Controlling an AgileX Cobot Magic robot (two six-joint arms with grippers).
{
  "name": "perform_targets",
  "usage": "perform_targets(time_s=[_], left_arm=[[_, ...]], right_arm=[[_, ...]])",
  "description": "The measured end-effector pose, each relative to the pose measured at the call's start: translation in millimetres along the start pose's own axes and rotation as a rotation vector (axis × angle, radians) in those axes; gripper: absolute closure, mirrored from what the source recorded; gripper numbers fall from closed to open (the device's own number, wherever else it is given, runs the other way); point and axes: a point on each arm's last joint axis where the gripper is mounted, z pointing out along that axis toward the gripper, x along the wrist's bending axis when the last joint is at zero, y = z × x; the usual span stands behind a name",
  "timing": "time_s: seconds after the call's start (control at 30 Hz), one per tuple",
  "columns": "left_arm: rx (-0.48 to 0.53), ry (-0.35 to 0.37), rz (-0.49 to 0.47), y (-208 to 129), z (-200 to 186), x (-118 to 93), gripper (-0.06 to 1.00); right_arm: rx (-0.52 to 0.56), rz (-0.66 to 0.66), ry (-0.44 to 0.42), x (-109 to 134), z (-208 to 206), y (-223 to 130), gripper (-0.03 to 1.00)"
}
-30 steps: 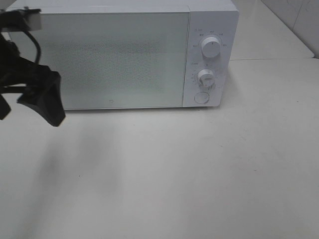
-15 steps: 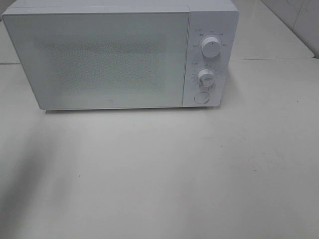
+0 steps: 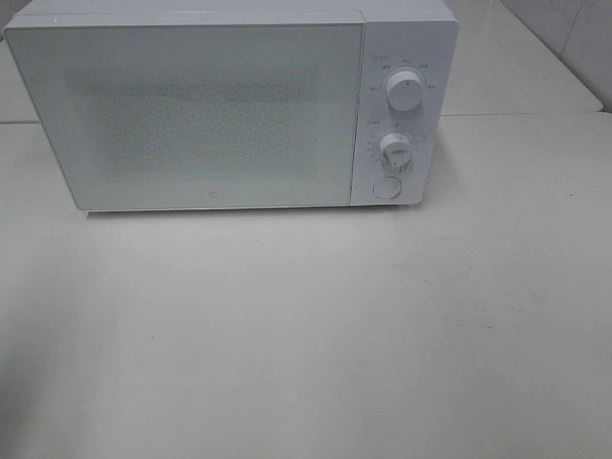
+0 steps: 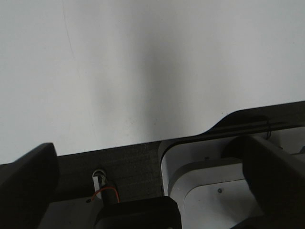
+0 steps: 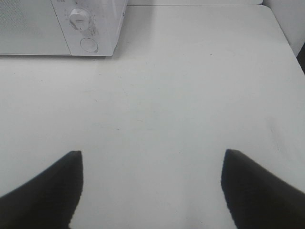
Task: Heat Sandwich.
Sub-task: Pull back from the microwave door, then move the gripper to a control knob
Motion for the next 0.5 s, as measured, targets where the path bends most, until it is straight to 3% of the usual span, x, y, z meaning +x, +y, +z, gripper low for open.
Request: perform_targets(time_s=[0.23,0.33,0.47,0.5], left_arm=[[-0.112,0.003,0.004,-32,0,0,-0.04],[-0.189,0.004,0.007,-47,-1,-1,-0.04],[-0.381,0.007,0.018,-65,-20,-2,-0.04],[-0.381,0.007,0.018,-65,-20,-2,-0.04]], right_arm=[[0.0,0.0,0.0,0,0,0,0.2],[0.0,0.0,0.0,0,0,0,0.2],[0.0,0.0,0.0,0,0,0,0.2],[0.0,0.0,0.0,0,0,0,0.2]])
